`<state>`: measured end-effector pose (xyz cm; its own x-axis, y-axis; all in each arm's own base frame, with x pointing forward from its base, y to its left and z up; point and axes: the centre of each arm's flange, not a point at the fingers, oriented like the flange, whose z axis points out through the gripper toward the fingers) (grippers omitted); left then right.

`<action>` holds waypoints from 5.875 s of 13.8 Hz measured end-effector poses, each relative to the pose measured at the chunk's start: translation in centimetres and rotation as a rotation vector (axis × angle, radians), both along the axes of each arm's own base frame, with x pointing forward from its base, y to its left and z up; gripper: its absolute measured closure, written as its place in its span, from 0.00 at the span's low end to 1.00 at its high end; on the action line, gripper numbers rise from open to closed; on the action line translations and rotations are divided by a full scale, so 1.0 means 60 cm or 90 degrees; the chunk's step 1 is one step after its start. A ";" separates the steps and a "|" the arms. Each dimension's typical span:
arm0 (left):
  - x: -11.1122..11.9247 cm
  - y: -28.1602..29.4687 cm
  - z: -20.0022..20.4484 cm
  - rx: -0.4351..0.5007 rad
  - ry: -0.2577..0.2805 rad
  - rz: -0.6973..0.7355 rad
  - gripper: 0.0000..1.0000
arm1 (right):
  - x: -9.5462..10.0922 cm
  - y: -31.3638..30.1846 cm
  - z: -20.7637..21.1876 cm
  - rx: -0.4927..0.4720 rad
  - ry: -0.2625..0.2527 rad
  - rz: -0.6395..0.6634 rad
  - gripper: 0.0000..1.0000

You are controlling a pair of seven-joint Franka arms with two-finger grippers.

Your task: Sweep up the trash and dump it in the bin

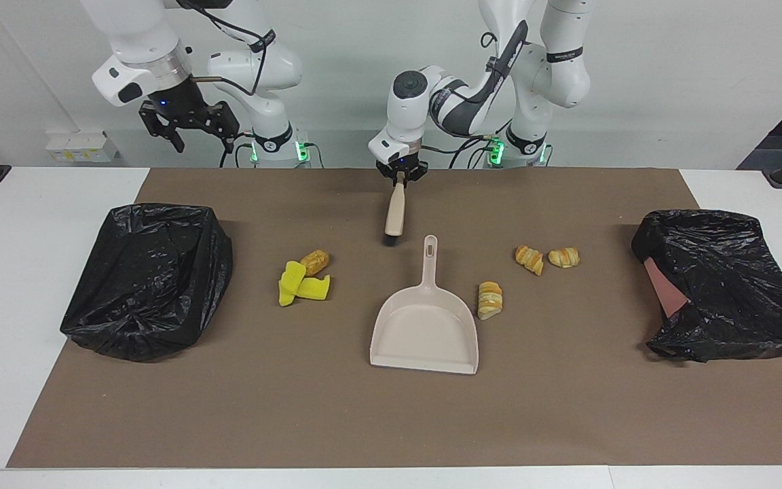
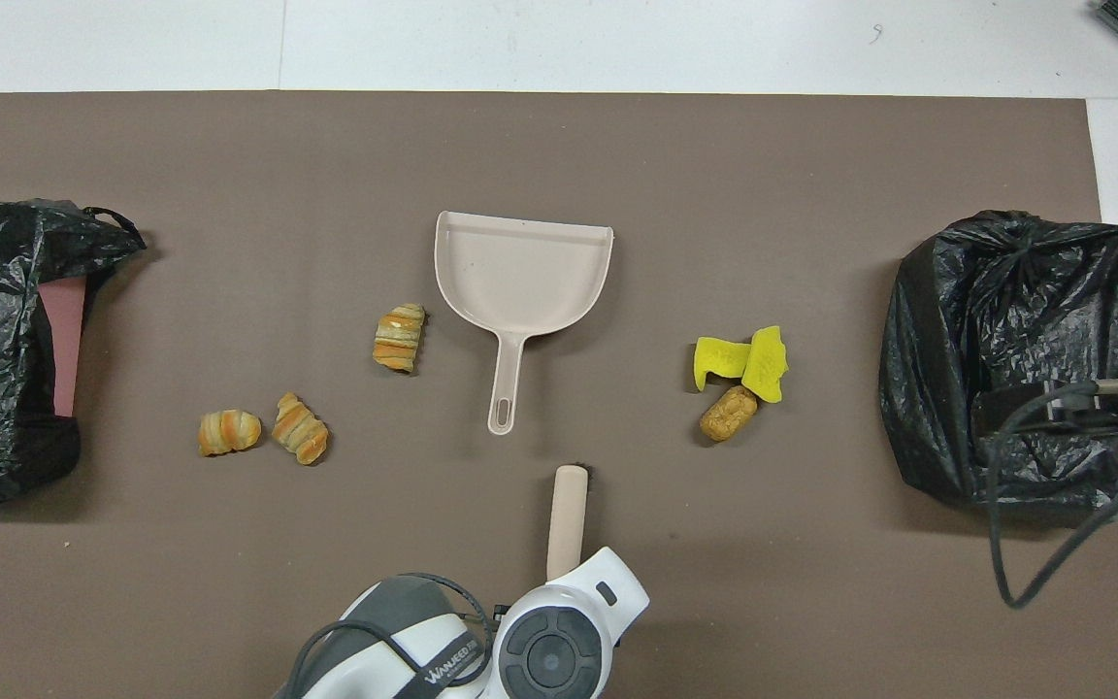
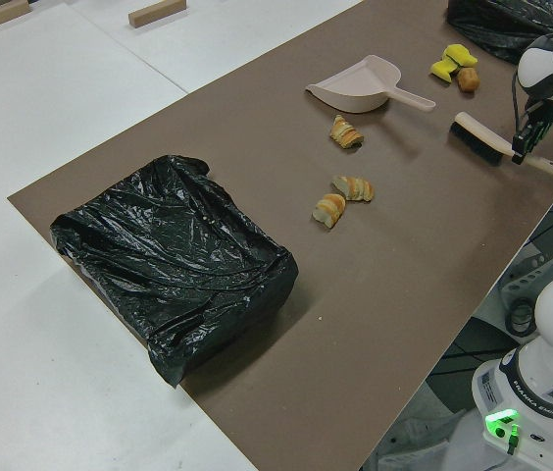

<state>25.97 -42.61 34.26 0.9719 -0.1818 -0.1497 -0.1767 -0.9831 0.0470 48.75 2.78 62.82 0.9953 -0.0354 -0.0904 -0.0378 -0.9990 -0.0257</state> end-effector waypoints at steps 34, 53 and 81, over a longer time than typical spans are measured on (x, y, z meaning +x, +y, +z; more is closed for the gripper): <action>0.266 0.568 -0.001 0.050 -0.017 0.224 0.74 | 0.097 0.686 -0.468 0.010 -0.065 -0.049 0.50; 0.414 0.544 0.041 -0.016 0.002 0.156 0.74 | 0.144 0.425 -0.405 0.041 0.005 0.805 0.68; 0.344 0.345 0.083 -0.036 -0.008 0.156 0.74 | 0.130 0.302 -0.275 0.018 -0.032 0.752 0.68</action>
<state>46.59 -21.91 39.27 0.9896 0.0524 -0.1340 0.0664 -0.9926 0.1019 56.53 20.90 46.29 0.4113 0.9108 -0.0365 0.9108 -0.4123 -0.0238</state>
